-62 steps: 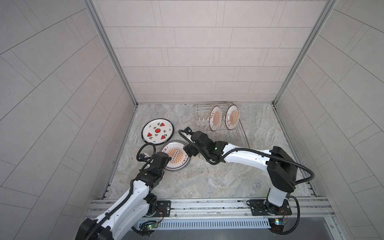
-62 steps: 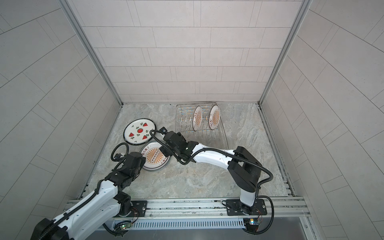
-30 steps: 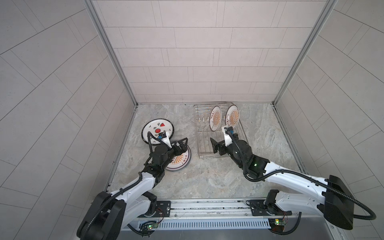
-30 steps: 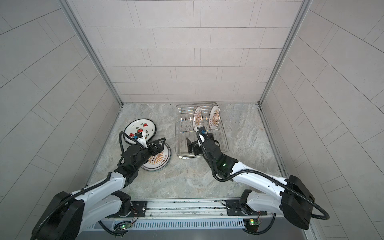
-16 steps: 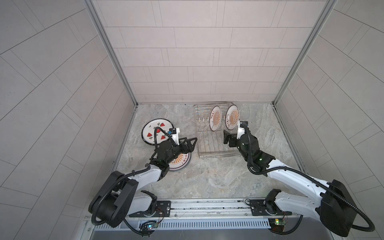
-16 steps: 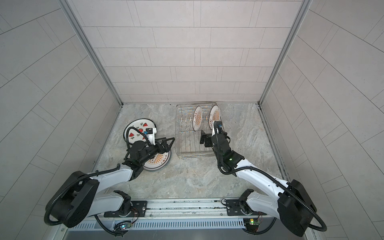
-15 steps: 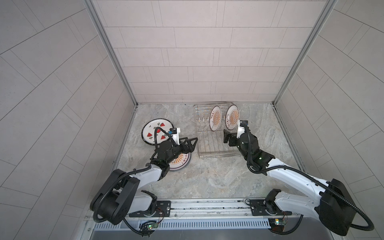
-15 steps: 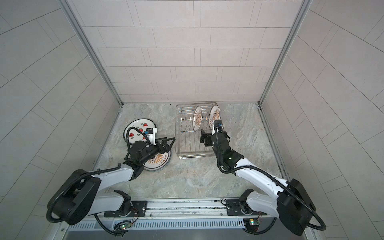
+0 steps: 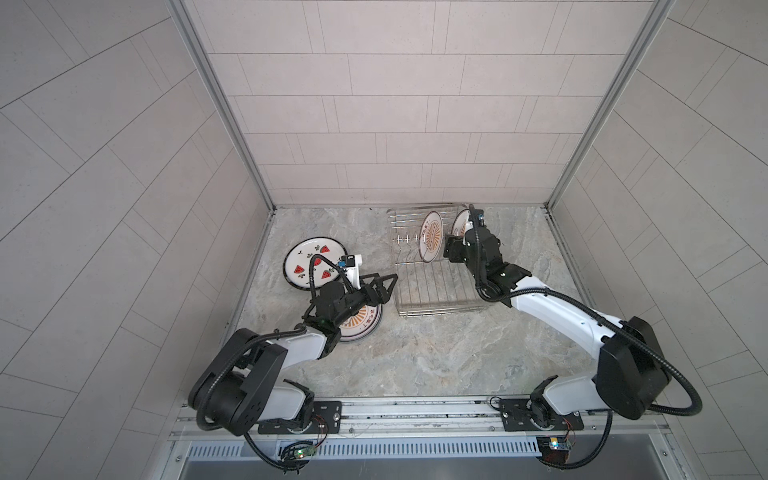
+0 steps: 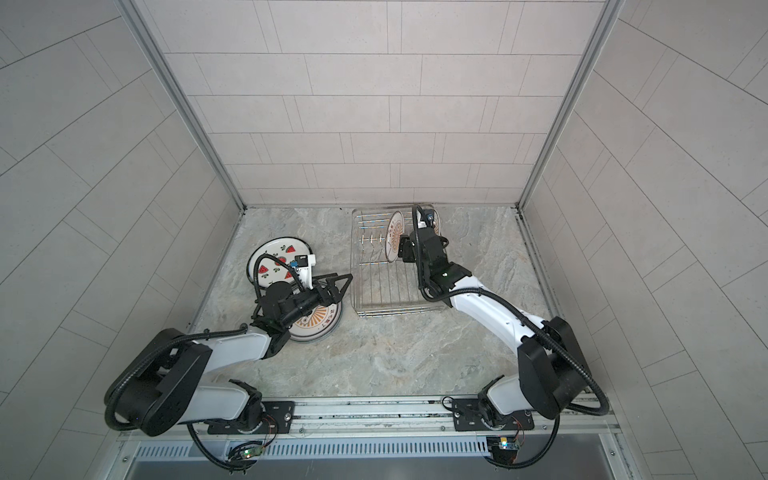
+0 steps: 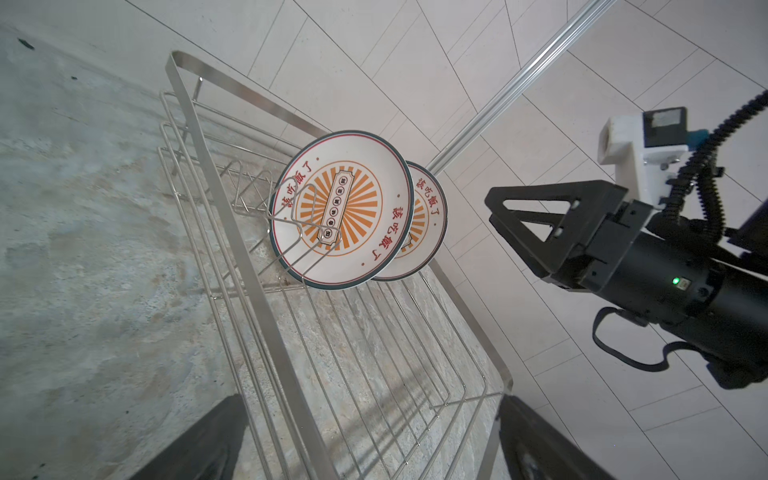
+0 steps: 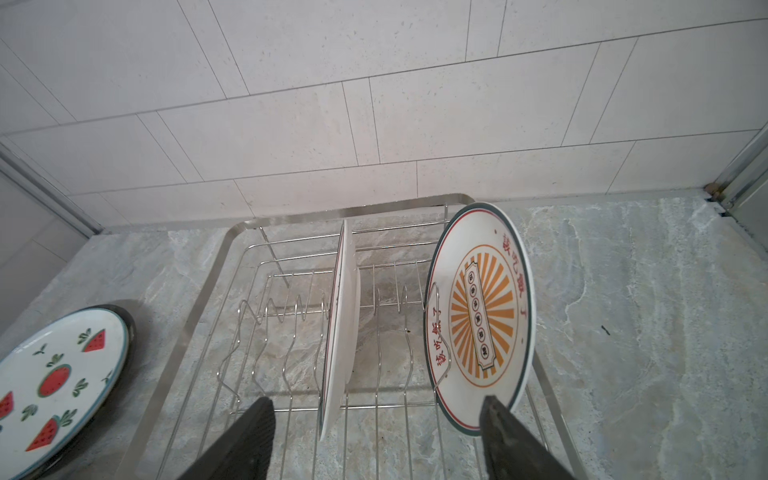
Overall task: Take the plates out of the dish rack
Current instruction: 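Grasp the top rim of the next sunburst plate in the rack with right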
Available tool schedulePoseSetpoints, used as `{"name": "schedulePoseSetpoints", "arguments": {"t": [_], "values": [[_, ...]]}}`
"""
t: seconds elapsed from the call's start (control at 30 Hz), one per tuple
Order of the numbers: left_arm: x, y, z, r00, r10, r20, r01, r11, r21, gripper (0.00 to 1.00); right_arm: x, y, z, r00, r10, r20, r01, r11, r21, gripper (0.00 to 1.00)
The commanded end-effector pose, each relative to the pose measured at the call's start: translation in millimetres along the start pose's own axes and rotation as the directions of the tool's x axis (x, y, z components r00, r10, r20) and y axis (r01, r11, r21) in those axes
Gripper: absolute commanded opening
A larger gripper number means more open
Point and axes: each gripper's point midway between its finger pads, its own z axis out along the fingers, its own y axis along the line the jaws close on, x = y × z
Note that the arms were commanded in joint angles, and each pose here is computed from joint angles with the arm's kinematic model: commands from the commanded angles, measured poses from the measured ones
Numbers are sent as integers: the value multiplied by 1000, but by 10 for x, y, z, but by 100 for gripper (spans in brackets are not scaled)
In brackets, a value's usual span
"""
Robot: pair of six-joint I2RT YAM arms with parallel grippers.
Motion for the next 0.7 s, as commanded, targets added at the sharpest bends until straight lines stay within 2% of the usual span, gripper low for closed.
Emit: {"name": "schedulePoseSetpoints", "arguments": {"t": [0.0, 0.3, 0.67], "values": [[-77, 53, -73, 999, 38, 28, -36, 997, -70, 100, 36, 55, 128, 995, -45, -86, 46, 999, 10, 73], [-117, 89, -155, 997, 45, 57, -39, 994, -105, 100, 93, 71, 640, 965, -127, -229, 159, 980, 124, 54], [-154, 152, -187, 995, 53, 79, -41, 989, -143, 100, 189, 72, 981, 950, -147, -274, 201, 962, 182, 31]]}}
